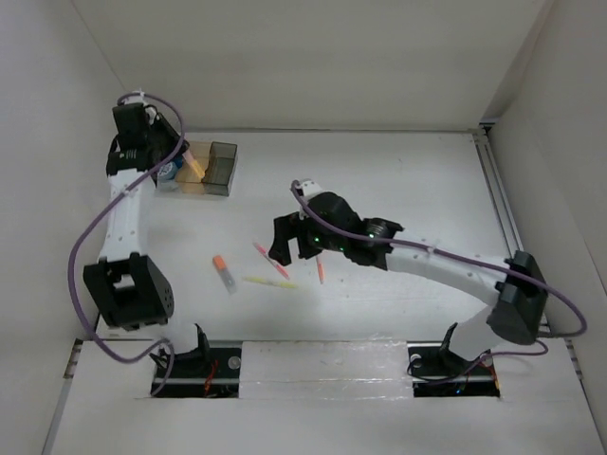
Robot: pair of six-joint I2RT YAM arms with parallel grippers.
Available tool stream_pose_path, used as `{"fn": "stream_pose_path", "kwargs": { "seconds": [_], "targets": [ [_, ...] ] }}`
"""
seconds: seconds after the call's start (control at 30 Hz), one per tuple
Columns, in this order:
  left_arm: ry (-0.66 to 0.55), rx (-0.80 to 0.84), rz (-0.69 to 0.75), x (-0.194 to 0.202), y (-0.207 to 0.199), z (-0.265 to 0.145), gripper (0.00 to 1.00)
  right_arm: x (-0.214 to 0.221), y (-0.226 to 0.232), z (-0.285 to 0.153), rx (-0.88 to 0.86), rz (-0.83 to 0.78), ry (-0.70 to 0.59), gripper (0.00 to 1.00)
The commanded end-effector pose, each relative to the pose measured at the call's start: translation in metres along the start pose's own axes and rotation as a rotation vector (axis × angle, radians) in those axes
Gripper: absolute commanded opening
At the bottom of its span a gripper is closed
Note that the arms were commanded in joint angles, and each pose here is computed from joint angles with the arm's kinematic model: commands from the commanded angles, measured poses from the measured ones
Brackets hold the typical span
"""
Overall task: Sort the stationery into containers
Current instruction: Place the pen in the storage box.
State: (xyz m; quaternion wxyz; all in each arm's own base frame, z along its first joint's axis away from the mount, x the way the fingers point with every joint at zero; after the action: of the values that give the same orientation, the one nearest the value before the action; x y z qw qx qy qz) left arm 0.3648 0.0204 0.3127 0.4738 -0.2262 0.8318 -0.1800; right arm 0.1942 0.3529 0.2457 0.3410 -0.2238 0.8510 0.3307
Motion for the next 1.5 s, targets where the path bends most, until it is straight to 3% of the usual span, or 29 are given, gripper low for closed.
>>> {"fn": "stream_pose_path", "kwargs": {
  "seconds": [0.0, 0.03, 0.07, 0.27, 0.33, 0.53, 0.83, 1.13, 1.2, 1.3, 1.4, 1.47],
  "targets": [
    [-0.022, -0.163, 0.072, -0.027, 0.015, 0.033, 0.0, -0.009, 0.012, -0.041, -0.058, 0.004, -0.157, 0.99],
    [-0.073, -0.138, 0.098, -0.05, 0.004, 0.036, 0.0, 0.007, 0.008, -0.053, -0.067, 0.008, -0.155, 0.99],
    [-0.006, -0.169, 0.102, -0.044, 0.015, 0.064, 0.0, 0.015, 0.009, -0.059, -0.091, 0.016, -0.154, 0.99],
    [0.024, -0.151, 0.189, -0.073, 0.025, 0.122, 0.0, 0.063, 0.012, -0.099, -0.139, 0.009, -0.134, 0.99],
    [0.062, -0.163, 0.177, -0.062, 0.049, 0.145, 0.0, 0.075, 0.011, -0.114, -0.135, 0.003, -0.135, 0.99],
    [0.079, -0.146, 0.254, -0.047, 0.058, 0.17, 0.0, 0.081, 0.002, -0.139, -0.15, -0.006, -0.177, 0.99],
    [0.064, -0.157, 0.292, -0.044, 0.064, 0.187, 0.0, 0.089, 0.006, -0.118, -0.176, -0.026, -0.135, 0.99],
    [0.16, -0.157, 0.254, -0.016, 0.088, 0.218, 0.0, 0.097, 0.011, -0.103, -0.167, -0.032, -0.09, 0.99],
    [0.16, -0.158, 0.245, -0.016, 0.088, 0.218, 0.08, 0.096, 0.01, -0.102, -0.16, -0.031, -0.095, 0.99],
    [0.152, -0.175, 0.244, -0.017, 0.082, 0.215, 0.34, 0.095, 0.011, -0.1, -0.158, -0.032, -0.093, 0.99],
    [0.105, -0.149, 0.25, -0.032, 0.062, 0.199, 0.44, 0.094, 0.013, -0.096, -0.156, -0.032, -0.09, 0.99],
    [0.062, -0.121, 0.249, -0.046, 0.049, 0.186, 0.68, 0.097, 0.011, -0.09, -0.135, -0.035, -0.075, 0.99]
  ]
}}
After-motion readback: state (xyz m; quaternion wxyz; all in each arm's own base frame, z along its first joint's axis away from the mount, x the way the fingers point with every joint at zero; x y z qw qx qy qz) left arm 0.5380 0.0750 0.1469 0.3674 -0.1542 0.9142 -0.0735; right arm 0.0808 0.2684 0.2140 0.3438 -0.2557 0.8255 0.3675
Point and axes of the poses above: each gripper's point midway between its finger pads, its own z axis out along the fingers, its own y axis along the line the jaws close on, x = y × z, the point moved 8 cm from there along -z, back along the fingers, and after that the axes turned 2 degrees about -z, right-handed, at the moved point
